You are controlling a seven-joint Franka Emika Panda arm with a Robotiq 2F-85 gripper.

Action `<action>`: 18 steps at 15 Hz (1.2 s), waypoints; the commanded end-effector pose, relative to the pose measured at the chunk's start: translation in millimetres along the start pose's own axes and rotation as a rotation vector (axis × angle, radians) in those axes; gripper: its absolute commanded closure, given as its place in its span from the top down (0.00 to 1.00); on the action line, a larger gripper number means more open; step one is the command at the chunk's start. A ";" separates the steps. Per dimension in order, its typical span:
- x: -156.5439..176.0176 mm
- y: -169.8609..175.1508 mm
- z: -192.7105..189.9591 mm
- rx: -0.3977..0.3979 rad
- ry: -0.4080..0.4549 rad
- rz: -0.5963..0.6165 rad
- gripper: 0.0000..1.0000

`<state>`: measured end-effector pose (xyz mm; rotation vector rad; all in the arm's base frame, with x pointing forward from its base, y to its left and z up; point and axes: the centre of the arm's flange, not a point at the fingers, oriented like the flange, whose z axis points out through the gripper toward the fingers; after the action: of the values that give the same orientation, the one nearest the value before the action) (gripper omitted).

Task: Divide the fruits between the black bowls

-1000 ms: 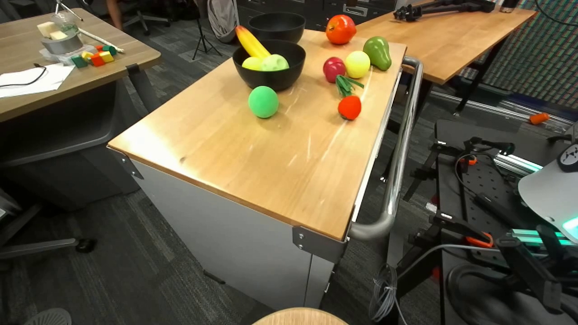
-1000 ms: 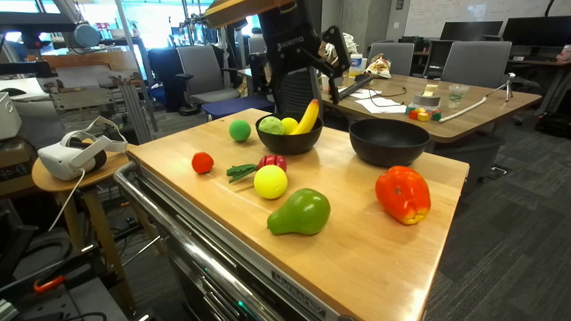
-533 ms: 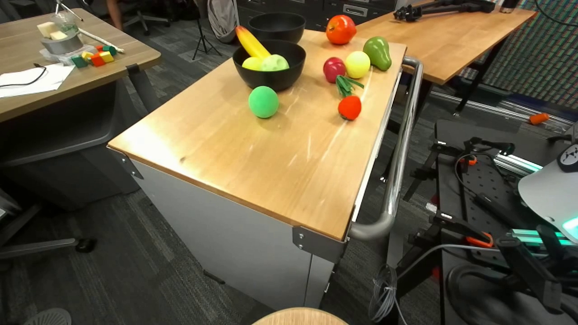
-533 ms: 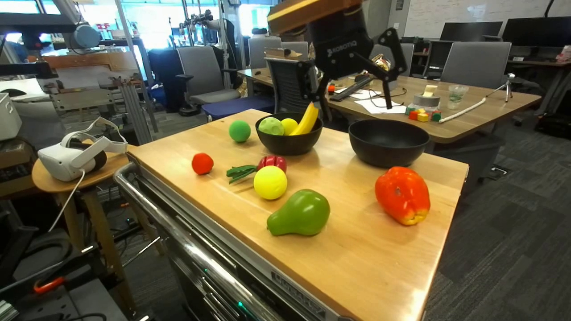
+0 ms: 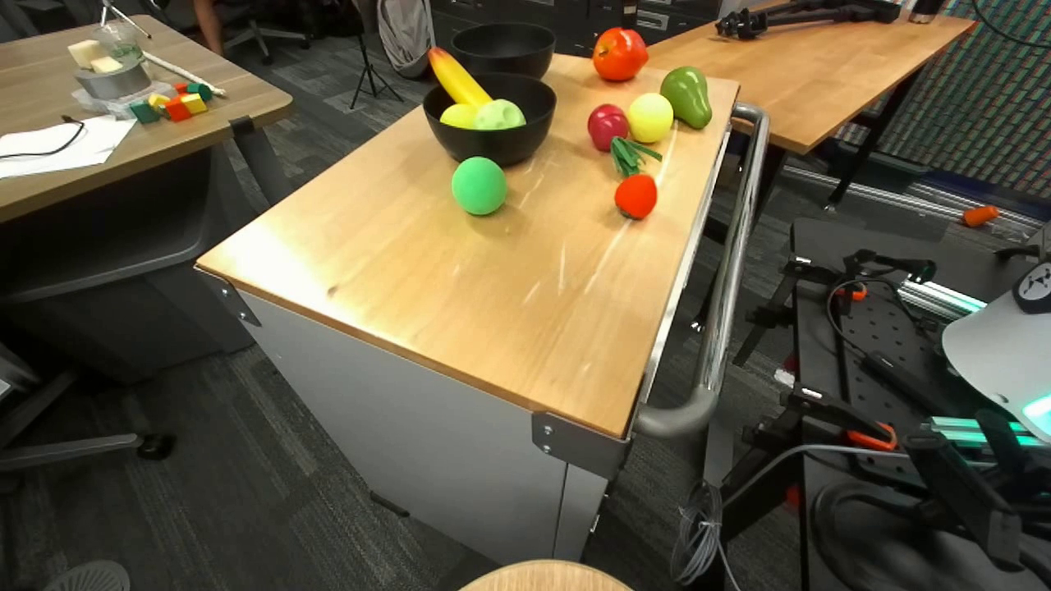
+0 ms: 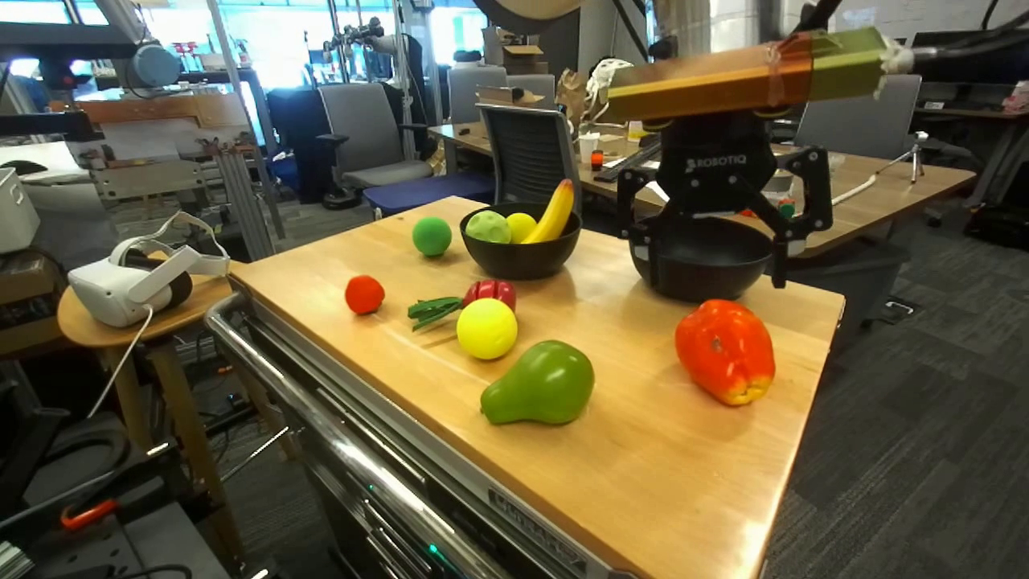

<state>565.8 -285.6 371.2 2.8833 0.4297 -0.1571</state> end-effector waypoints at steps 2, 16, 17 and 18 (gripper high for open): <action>15.4 26.6 15.8 0.069 -0.037 -0.003 1.00; 18.3 4.4 47.9 0.195 -0.084 0.041 0.53; 17.0 0.7 39.6 0.186 -0.073 0.033 0.53; 16.7 -1.8 29.9 0.165 -0.064 0.027 0.53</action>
<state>580.9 -298.3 312.7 3.0324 0.3721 -0.3419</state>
